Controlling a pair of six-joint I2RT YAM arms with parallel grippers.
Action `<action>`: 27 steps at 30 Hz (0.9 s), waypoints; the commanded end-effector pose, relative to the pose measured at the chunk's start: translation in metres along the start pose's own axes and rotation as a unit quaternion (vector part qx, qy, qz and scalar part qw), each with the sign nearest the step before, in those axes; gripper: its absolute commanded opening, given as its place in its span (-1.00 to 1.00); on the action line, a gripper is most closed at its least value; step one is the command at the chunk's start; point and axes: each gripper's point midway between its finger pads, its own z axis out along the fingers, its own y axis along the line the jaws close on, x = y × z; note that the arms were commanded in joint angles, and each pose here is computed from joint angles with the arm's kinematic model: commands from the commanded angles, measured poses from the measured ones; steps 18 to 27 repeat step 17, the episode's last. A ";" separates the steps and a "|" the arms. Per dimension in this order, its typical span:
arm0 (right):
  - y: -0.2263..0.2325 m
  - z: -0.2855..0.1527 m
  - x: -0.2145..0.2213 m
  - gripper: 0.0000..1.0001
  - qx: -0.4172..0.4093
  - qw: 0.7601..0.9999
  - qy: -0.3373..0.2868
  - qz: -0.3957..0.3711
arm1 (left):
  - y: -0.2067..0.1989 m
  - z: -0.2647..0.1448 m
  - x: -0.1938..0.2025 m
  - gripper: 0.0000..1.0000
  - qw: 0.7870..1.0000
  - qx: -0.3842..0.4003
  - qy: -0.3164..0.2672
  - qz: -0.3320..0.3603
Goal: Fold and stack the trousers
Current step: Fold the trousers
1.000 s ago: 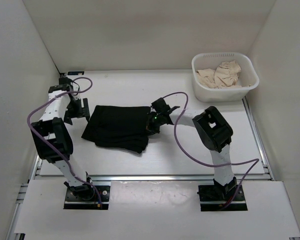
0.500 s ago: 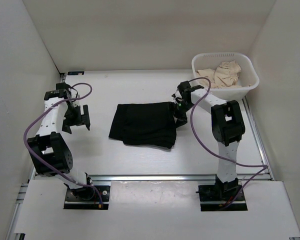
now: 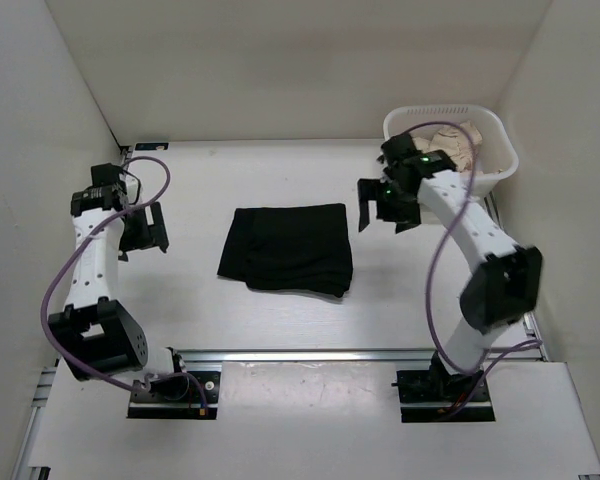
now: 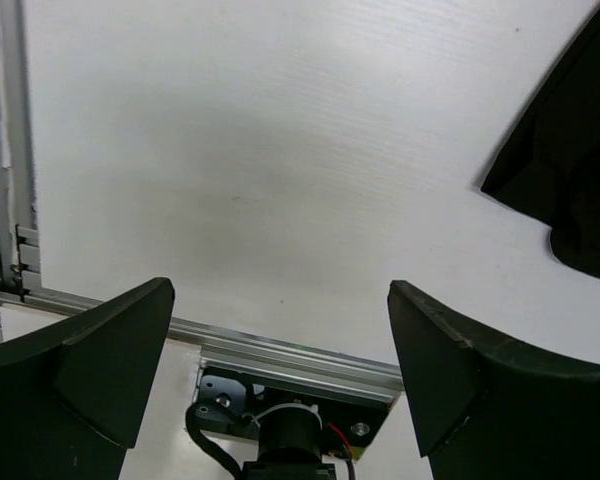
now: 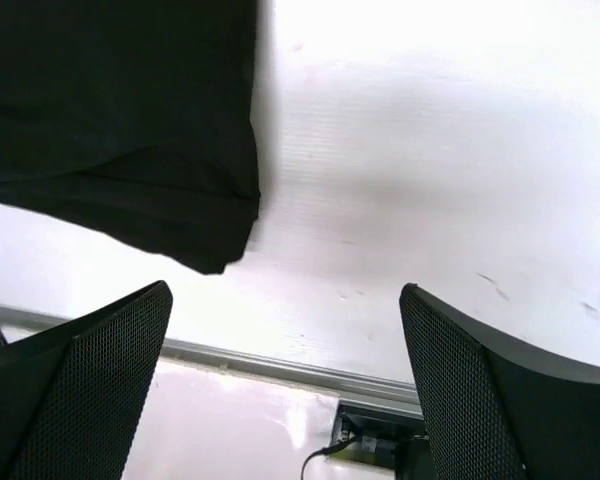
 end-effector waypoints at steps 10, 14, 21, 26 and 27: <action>-0.059 -0.091 0.013 0.98 0.107 0.983 -0.133 0.065 | 0.015 -0.019 -0.009 1.00 0.997 -0.038 -0.066 -0.007; -0.055 -0.094 0.008 0.98 0.095 0.982 -0.152 0.065 | 0.017 -0.021 -0.009 1.00 0.997 -0.043 -0.070 -0.008; -0.055 -0.099 0.009 0.98 0.090 0.980 -0.168 0.064 | 0.017 -0.021 -0.009 1.00 0.997 -0.043 -0.070 -0.008; -0.055 -0.099 0.009 0.98 0.090 0.980 -0.168 0.064 | 0.017 -0.021 -0.009 1.00 0.997 -0.043 -0.070 -0.008; -0.055 -0.099 0.009 0.98 0.090 0.980 -0.168 0.064 | 0.017 -0.021 -0.009 1.00 0.997 -0.043 -0.070 -0.008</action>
